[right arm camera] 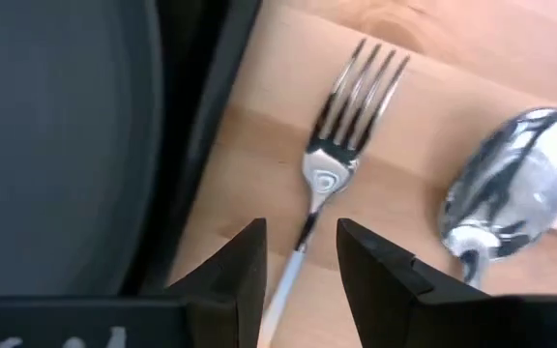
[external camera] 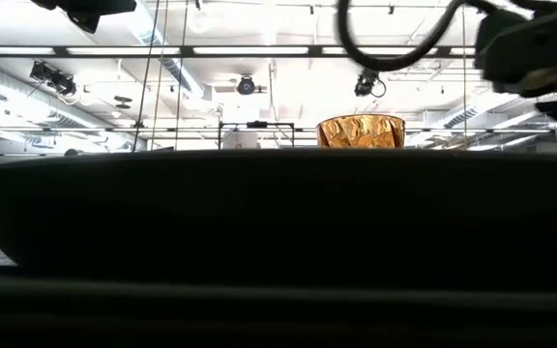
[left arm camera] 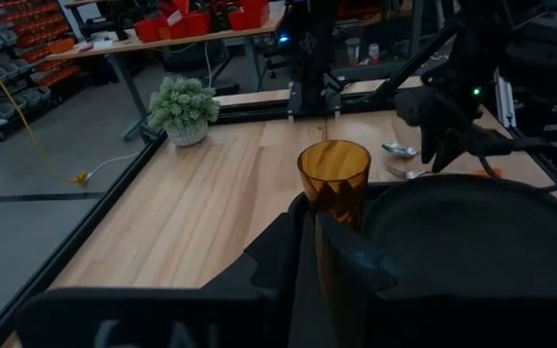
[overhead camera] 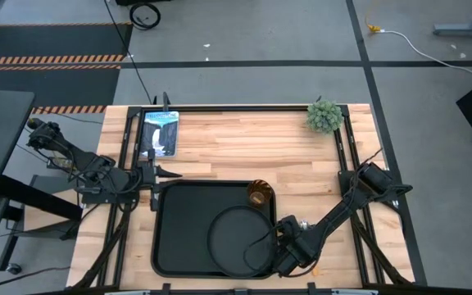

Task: Pick and place plate/cup/fork/spoon on tray
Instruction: Put the orange fork to the left of the black plate on the black tray

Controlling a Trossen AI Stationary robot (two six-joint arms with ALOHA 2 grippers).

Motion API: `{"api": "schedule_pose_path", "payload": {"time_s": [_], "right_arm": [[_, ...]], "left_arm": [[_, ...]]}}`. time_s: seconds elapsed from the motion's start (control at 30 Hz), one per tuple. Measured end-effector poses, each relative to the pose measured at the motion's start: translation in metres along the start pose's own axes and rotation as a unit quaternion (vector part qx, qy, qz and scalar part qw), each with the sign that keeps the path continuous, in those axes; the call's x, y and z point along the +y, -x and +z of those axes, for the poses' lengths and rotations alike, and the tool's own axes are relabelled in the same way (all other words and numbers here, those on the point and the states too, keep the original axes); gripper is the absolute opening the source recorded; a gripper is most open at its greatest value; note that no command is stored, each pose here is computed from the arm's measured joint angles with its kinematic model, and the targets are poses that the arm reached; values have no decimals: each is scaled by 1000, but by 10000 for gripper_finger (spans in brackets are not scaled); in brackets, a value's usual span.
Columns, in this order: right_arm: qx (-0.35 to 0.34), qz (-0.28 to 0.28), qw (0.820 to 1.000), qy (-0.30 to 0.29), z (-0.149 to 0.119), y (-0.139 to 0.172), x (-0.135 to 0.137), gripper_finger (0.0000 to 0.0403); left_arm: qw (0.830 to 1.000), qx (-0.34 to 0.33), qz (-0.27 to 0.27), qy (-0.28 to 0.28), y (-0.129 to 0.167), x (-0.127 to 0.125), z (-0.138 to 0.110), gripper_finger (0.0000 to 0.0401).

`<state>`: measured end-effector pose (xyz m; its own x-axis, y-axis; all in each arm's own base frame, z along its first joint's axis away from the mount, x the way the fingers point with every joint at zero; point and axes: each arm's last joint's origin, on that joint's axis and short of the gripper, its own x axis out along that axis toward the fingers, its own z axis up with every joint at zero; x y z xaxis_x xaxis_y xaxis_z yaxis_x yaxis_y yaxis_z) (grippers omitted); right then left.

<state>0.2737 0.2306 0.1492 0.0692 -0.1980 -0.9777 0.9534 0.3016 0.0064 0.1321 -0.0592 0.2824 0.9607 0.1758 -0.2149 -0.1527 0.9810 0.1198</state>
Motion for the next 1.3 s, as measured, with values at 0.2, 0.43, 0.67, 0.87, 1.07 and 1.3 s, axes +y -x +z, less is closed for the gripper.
{"api": "schedule_pose_path", "payload": {"time_s": [0.2, 0.43, 0.67, 0.87, 1.07, 1.3], "right_arm": [[-35, 15, 999, -5, -15, 4, -9, 133], [-78, 30, 996, -21, -37, 10, -26, 133], [-99, 62, 992, -45, -41, 22, -43, 132], [-79, 61, 994, -49, -26, 18, -40, 132], [-55, 84, 995, -30, -11, 13, -22, 132], [-48, 84, 995, -20, -3, 11, -15, 132]], "left_arm": [[1000, 6, 0, -1, 0, 0, -1, 55], [1000, 6, 0, -2, 0, 0, -1, 55], [1000, 6, 0, -2, 0, 0, -1, 55], [1000, 6, 0, -2, 0, 0, -2, 55], [1000, 6, 0, -2, 0, 0, -2, 55], [1000, 7, 0, -3, 0, 0, -2, 55]]}}
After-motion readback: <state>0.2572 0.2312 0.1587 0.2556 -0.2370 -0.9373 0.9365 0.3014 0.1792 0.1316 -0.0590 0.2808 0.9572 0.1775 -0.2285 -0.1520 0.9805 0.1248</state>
